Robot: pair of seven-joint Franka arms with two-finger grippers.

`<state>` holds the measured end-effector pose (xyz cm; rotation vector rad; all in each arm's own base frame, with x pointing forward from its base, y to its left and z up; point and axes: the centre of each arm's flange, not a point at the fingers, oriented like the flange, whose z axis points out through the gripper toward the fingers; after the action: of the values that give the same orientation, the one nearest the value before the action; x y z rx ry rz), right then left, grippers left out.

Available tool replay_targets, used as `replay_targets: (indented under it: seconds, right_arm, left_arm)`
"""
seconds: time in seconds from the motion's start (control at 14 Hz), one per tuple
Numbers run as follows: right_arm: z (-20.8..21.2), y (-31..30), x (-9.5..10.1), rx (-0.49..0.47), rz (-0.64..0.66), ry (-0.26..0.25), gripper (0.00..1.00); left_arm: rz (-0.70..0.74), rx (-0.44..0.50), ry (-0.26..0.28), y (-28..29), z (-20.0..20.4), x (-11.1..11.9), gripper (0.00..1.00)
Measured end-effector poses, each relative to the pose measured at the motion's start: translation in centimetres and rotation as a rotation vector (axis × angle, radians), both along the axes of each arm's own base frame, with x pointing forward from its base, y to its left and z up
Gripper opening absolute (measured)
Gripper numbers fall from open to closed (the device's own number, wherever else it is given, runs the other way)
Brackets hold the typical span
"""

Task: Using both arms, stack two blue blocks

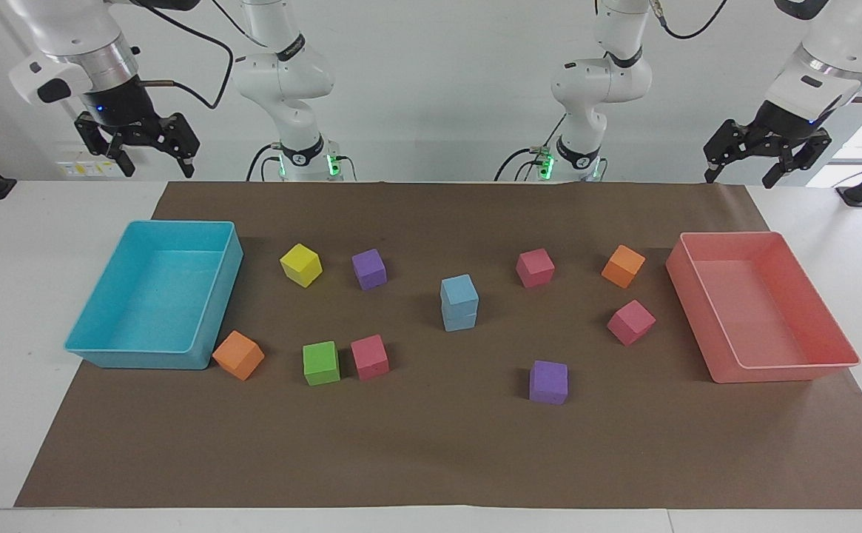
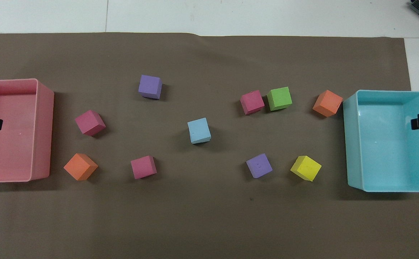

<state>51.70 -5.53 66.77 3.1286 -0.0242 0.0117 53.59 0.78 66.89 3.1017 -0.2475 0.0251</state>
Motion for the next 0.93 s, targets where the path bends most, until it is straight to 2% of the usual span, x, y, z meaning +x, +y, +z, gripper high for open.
replay_targets:
  seconds: [0.29,0.64,0.93]
  right_arm:
    - [0.60,0.99,-1.32,0.003,0.013,0.004,1.00]
    - [0.26,1.40,-1.31,0.003,0.021,0.012,1.00]
    - [0.19,1.38,-1.31,0.003,0.020,0.013,1.00]
  left_arm:
    - [0.000,0.000,-0.014,0.00,0.13,0.15,1.00]
    - [0.001,0.001,-0.042,0.01,0.39,0.44,1.00]
    - [0.002,0.001,-0.041,0.05,0.31,0.45,1.00]
